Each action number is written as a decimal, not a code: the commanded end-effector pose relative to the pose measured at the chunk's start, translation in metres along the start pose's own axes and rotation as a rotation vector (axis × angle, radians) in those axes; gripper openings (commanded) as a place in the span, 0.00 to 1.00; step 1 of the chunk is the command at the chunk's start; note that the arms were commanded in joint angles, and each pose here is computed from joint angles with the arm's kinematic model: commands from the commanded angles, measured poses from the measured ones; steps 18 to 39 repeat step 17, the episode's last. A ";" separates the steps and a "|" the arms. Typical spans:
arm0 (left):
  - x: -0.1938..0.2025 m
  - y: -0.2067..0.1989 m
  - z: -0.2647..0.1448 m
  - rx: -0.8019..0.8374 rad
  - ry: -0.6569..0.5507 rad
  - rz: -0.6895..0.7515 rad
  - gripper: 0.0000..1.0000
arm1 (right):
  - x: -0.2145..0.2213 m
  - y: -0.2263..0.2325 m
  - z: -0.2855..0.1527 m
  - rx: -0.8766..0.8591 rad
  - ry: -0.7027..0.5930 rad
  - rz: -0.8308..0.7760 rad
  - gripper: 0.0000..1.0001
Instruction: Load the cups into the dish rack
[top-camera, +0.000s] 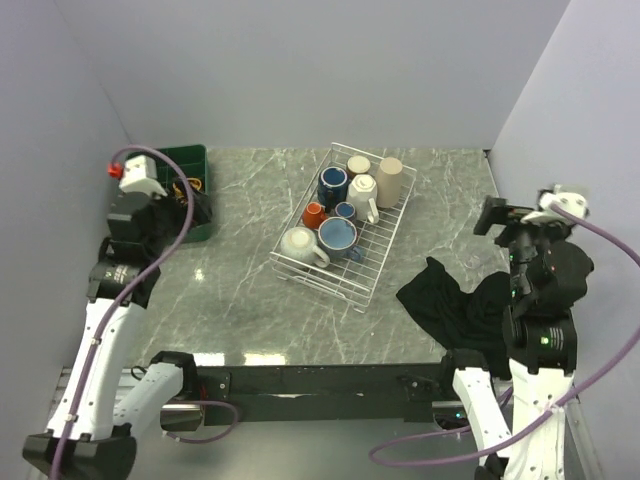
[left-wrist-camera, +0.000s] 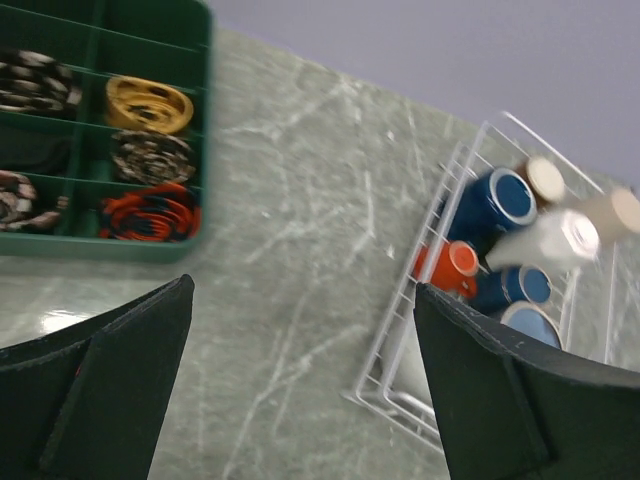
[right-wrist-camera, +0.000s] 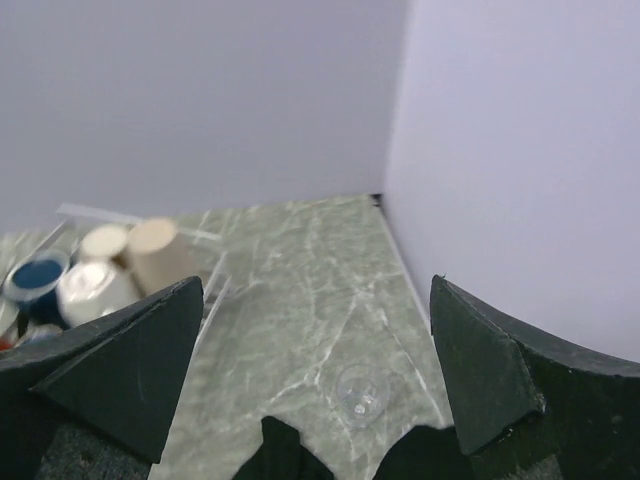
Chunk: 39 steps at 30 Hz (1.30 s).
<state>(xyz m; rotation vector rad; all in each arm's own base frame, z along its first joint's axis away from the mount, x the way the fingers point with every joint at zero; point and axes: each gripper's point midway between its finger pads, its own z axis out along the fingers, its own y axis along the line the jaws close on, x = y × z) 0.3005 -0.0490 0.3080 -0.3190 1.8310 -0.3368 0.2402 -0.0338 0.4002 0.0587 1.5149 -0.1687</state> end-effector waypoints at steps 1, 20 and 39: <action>-0.027 -0.001 -0.002 0.080 -0.030 0.013 0.96 | 0.016 -0.056 -0.007 0.373 0.041 0.154 1.00; -0.023 0.003 -0.016 0.073 -0.033 0.053 0.96 | 0.021 -0.069 -0.021 0.446 0.041 0.142 1.00; -0.023 0.003 -0.016 0.073 -0.033 0.053 0.96 | 0.021 -0.069 -0.021 0.446 0.041 0.142 1.00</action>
